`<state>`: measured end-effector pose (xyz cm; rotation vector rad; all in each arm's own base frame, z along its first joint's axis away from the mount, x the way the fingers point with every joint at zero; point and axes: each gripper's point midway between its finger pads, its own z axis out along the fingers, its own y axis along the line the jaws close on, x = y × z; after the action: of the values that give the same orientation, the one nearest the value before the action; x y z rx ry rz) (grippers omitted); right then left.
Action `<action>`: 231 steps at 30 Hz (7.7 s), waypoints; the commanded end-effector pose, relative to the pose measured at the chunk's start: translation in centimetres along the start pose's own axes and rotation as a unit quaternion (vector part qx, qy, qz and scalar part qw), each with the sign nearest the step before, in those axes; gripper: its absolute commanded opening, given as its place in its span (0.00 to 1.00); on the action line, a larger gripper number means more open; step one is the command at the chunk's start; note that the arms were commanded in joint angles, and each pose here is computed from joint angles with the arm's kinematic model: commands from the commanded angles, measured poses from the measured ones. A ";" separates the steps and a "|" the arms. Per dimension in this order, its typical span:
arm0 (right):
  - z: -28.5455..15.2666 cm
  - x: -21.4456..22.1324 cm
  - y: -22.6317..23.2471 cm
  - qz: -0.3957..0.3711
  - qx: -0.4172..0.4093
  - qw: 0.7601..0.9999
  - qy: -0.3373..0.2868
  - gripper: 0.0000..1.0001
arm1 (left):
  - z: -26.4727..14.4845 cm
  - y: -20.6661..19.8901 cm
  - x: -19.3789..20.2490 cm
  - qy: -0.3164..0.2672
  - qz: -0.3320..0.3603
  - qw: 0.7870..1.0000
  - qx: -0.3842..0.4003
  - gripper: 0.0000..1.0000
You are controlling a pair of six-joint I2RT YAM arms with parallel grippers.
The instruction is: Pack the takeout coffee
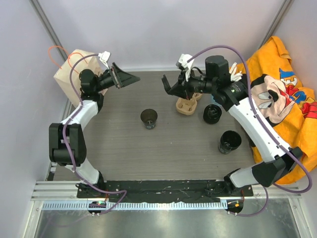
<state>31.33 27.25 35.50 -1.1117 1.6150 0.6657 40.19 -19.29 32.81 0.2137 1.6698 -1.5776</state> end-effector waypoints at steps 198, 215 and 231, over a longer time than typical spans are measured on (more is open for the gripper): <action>-0.8 7.9 14.2 0.107 -0.422 0.887 0.152 0.01 | -5.9 -10.1 18.4 0.354 0.565 0.702 0.252 1.00; -0.5 9.4 14.5 0.123 -0.431 0.879 0.164 0.02 | -2.1 -9.8 18.5 0.362 0.560 0.704 0.244 1.00; 0.4 8.7 14.2 0.131 -0.435 0.878 0.154 0.02 | -0.4 -8.3 20.2 0.393 0.542 0.710 0.220 0.79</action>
<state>20.18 31.41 24.47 -1.7313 1.7165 1.4620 20.61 -27.81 25.81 1.9748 1.1411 -0.9027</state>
